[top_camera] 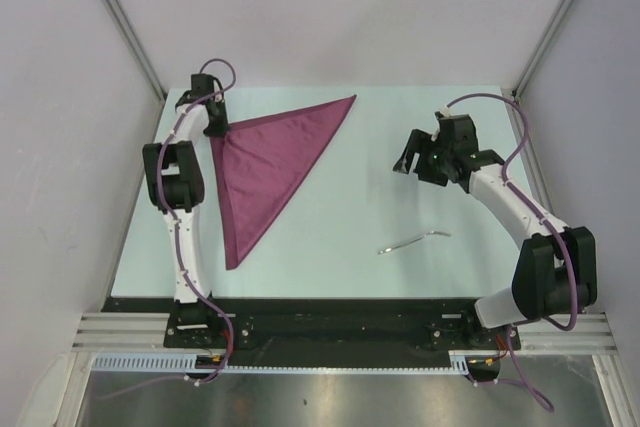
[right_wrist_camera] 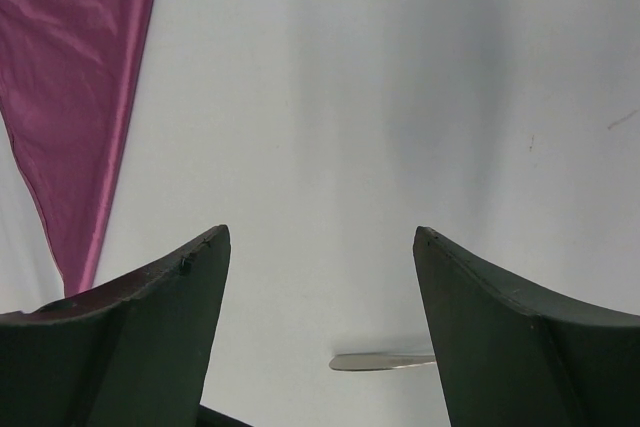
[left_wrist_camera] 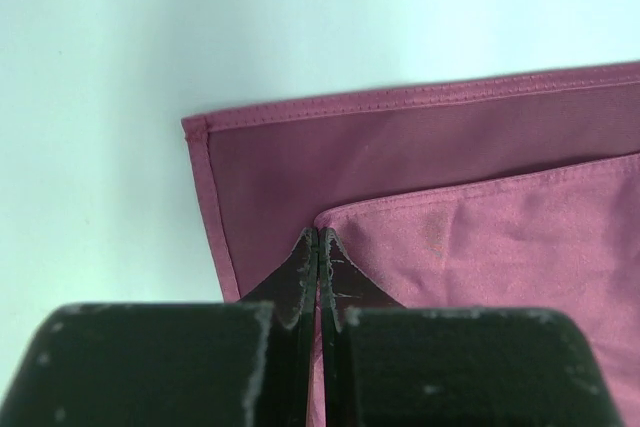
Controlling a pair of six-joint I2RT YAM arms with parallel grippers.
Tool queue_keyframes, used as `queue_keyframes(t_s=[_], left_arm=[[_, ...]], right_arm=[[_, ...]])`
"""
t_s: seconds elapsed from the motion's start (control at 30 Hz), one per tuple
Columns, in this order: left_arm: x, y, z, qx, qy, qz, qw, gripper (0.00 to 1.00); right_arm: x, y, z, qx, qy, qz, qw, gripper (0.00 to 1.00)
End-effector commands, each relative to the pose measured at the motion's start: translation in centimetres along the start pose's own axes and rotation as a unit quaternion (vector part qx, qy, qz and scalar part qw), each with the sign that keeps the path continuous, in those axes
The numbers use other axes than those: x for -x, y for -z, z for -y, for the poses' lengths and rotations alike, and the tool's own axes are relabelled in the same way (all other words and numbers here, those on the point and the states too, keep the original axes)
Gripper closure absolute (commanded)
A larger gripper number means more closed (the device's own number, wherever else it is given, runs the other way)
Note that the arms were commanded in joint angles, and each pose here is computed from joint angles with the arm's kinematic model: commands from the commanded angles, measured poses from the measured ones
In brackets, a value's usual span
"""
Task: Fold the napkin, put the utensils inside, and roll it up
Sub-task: Fold the napkin at the center of the board.
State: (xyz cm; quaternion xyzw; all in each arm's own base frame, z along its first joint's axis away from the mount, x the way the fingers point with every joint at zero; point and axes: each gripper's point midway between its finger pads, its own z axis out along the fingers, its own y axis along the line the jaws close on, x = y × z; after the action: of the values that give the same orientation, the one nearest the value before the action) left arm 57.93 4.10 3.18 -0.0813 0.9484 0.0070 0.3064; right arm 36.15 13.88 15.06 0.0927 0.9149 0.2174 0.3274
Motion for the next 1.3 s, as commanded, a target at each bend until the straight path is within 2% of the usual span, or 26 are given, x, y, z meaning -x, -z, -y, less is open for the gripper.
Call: queue_keyframes(t_s=[0.0,0.53,1.27], left_arm=[[2.4,0.4,-0.6,0.004,-0.016,0.028,0.999,1.0],[3.7,0.0,-1.6,0.014,-0.019,0.044,0.999,1.0],[5.2,-0.4,-2.7,0.005,0.015,0.061,0.998,1.0]], right_arm=[[2.0,0.2,-1.5,0.02,0.007,0.026,0.999,0.21],[1.5,-0.4,-1.7,0.019,0.009,0.016,1.0,0.21],[1.1,-1.1,-2.4,0.017,0.015,0.005,1.0,0.2]])
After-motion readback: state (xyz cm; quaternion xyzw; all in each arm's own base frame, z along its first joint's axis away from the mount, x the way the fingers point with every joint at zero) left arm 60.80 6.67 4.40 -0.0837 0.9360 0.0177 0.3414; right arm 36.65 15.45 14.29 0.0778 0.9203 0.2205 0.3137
